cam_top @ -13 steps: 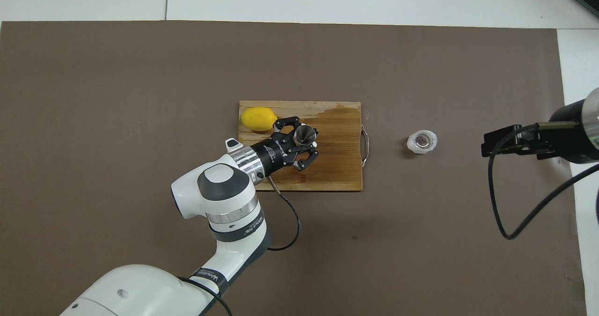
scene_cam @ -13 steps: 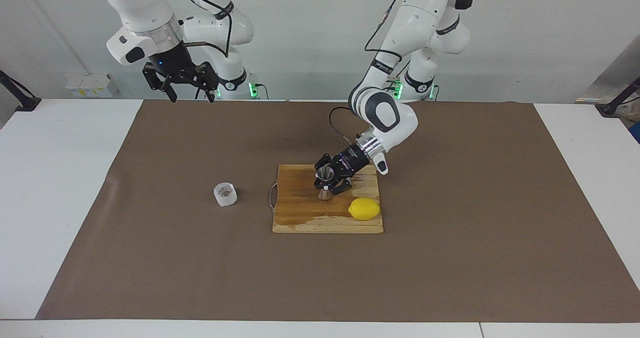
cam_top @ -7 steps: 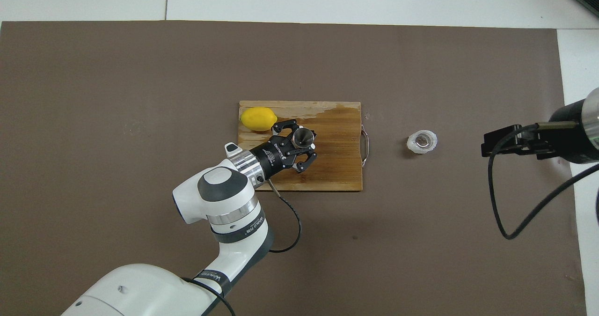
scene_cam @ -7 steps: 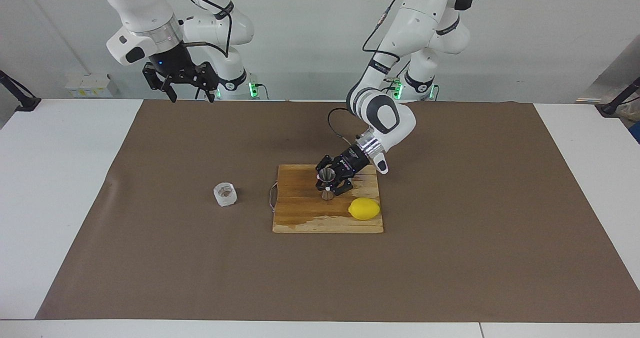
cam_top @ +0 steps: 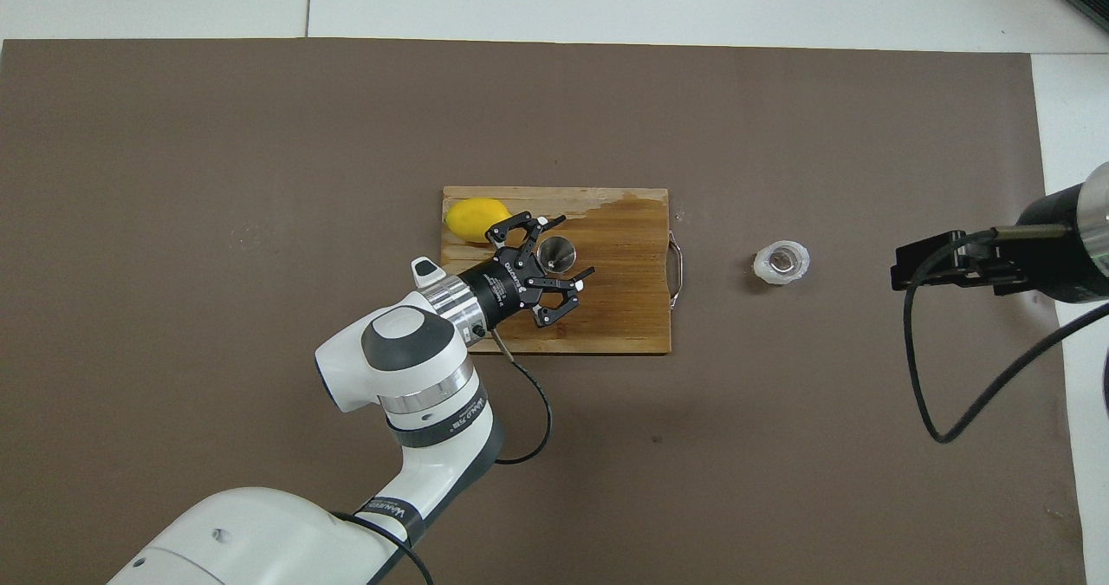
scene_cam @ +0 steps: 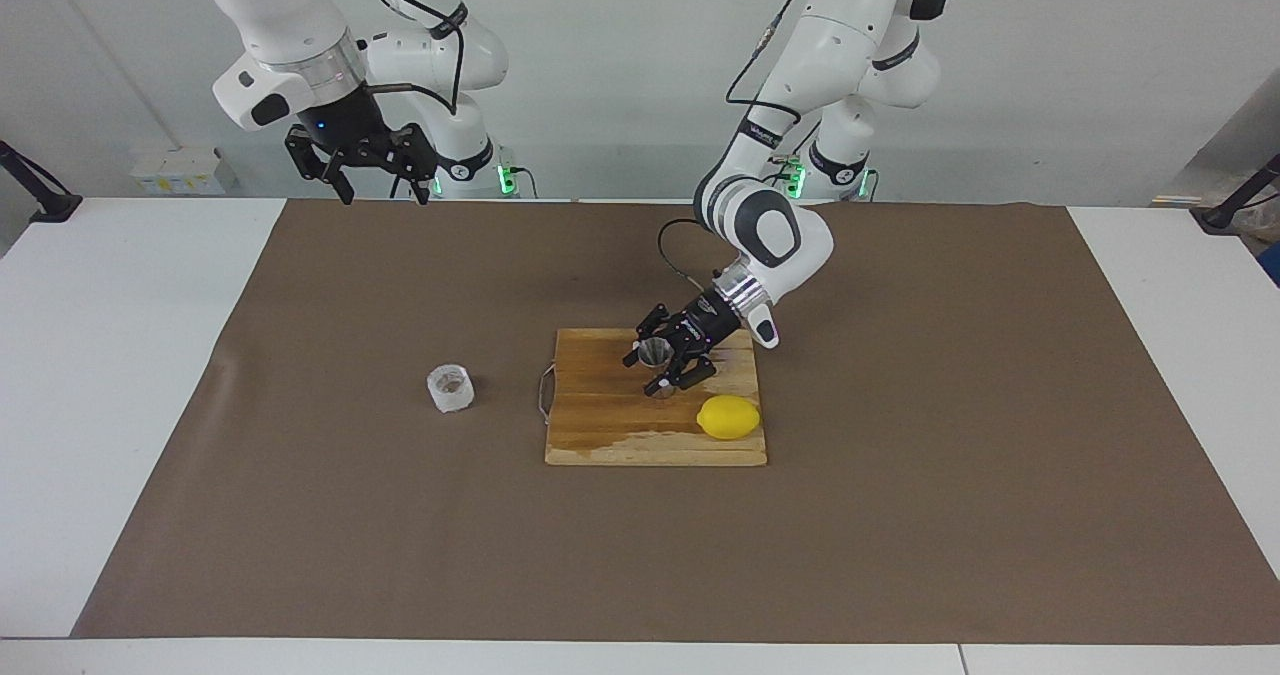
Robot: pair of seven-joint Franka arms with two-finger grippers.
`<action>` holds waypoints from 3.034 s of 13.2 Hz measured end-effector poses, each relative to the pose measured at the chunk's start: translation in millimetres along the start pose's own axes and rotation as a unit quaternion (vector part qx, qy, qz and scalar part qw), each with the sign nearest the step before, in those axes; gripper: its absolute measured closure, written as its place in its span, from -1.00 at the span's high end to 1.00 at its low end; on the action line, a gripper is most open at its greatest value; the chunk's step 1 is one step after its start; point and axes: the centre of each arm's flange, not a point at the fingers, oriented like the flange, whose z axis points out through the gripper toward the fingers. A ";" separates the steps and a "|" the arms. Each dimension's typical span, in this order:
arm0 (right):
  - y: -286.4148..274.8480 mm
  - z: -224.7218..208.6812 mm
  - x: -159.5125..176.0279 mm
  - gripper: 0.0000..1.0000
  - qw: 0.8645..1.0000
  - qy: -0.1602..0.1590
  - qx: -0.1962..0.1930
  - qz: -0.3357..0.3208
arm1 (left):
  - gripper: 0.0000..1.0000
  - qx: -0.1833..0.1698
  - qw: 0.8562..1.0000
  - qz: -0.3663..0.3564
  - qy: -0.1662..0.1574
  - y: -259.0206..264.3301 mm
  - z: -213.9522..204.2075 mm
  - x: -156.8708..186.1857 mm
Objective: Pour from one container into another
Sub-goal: 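Lower the metal cup onto the board and open the left gripper, then withdraw the left gripper while the right gripper opens toward the white cup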
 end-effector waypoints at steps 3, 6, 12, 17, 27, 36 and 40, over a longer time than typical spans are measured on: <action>0.0 0.0 0.0 1.00 1.000 0.000 0.000 0.000 | 1.00 -0.024 0.999 0.015 0.026 12.5 -15.6 -12.5; 0.0 0.0 0.0 1.00 1.000 0.000 0.000 0.000 | 1.00 -0.044 0.997 0.043 0.045 20.9 -34.4 -38.2; 0.0 0.0 0.0 1.00 1.000 0.000 0.000 0.000 | 1.00 -0.064 0.995 0.058 0.049 17.0 -49.6 -75.1; 0.0 0.0 0.0 1.00 1.000 0.000 0.000 0.000 | 1.00 -0.078 0.992 0.076 0.066 5.6 -48.8 -107.1; 0.0 0.0 0.0 1.00 1.000 0.000 0.000 0.000 | 1.00 -0.014 0.920 0.383 0.085 52.2 -51.1 -156.5; 17.8 -4.4 -1.0 1.00 0.995 0.001 0.006 -0.096 | 1.00 0.305 0.659 0.668 0.162 174.5 -128.3 -172.4; 63.3 10.4 11.0 1.00 0.954 0.029 0.046 -0.294 | 1.00 0.386 0.569 0.704 0.178 194.2 -203.6 -183.8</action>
